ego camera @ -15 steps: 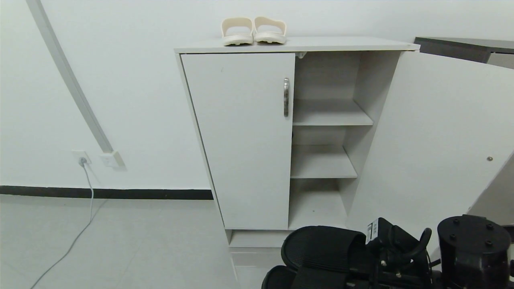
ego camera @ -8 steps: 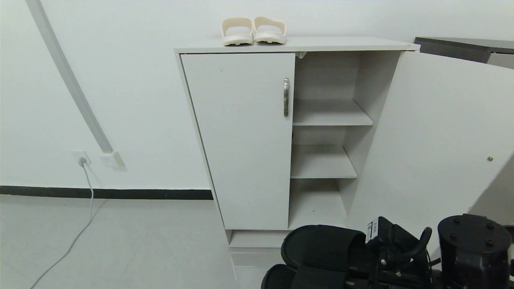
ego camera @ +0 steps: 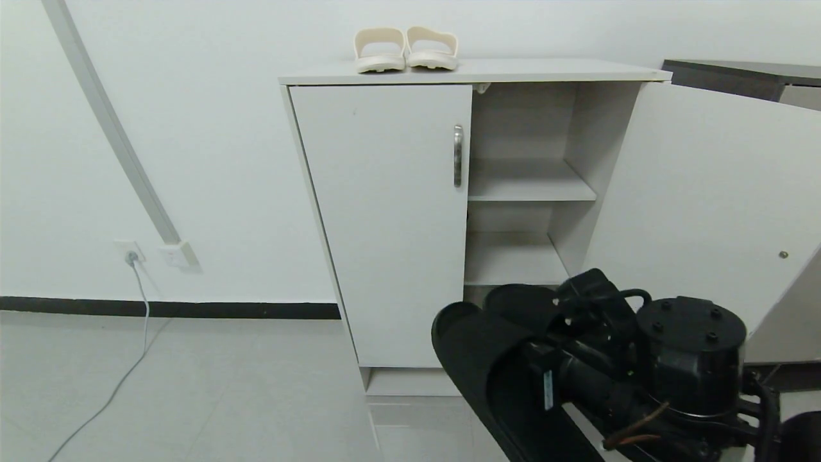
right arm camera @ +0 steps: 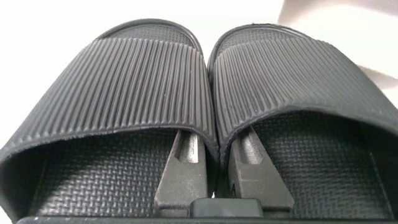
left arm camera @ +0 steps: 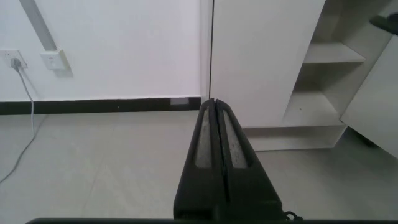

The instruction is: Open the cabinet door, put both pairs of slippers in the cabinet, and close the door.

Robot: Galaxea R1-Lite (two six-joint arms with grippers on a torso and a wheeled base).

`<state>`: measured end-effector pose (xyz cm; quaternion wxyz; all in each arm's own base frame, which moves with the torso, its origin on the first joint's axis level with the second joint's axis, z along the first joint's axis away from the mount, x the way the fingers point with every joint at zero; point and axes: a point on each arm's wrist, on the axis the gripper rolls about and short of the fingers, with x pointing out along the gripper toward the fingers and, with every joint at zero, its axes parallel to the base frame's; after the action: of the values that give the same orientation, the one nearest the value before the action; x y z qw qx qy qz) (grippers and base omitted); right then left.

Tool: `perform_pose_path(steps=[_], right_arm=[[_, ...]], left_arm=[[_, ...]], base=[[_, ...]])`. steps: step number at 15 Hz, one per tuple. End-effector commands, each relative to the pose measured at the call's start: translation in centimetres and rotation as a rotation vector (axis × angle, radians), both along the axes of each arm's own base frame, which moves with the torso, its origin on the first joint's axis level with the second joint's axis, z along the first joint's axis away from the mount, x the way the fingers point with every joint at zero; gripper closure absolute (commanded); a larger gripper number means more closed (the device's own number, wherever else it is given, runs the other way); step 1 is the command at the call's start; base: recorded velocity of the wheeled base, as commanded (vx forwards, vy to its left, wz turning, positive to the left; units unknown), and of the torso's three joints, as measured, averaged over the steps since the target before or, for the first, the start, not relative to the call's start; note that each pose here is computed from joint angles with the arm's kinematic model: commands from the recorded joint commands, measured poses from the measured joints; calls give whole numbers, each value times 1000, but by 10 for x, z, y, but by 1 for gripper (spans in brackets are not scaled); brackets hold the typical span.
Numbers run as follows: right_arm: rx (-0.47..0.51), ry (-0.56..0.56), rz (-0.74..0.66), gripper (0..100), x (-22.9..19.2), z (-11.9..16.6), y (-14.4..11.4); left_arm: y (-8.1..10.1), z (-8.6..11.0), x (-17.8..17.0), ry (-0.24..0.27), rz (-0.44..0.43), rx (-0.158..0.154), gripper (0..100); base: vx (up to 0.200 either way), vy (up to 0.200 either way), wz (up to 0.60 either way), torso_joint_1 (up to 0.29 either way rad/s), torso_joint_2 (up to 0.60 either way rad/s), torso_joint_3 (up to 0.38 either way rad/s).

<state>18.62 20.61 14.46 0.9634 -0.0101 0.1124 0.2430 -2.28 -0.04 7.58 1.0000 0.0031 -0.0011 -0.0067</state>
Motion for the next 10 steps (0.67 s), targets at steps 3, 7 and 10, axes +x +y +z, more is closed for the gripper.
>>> perform_pose_path(steps=[3,7,10], right_arm=[[-25,-44,-257,100,35,-12,39],[38,-69,-497,100,64,-19,54],[32,-67,-523,100,72,-21,49]], left_arm=[[0,0,0,1,0,0,100],[0,0,0,1,1,1,100],[0,0,0,1,1,1,100]], base=[[0,0,0,0,0,0],[0,0,0,0,0,0],[0,-67,0,2,2,1]])
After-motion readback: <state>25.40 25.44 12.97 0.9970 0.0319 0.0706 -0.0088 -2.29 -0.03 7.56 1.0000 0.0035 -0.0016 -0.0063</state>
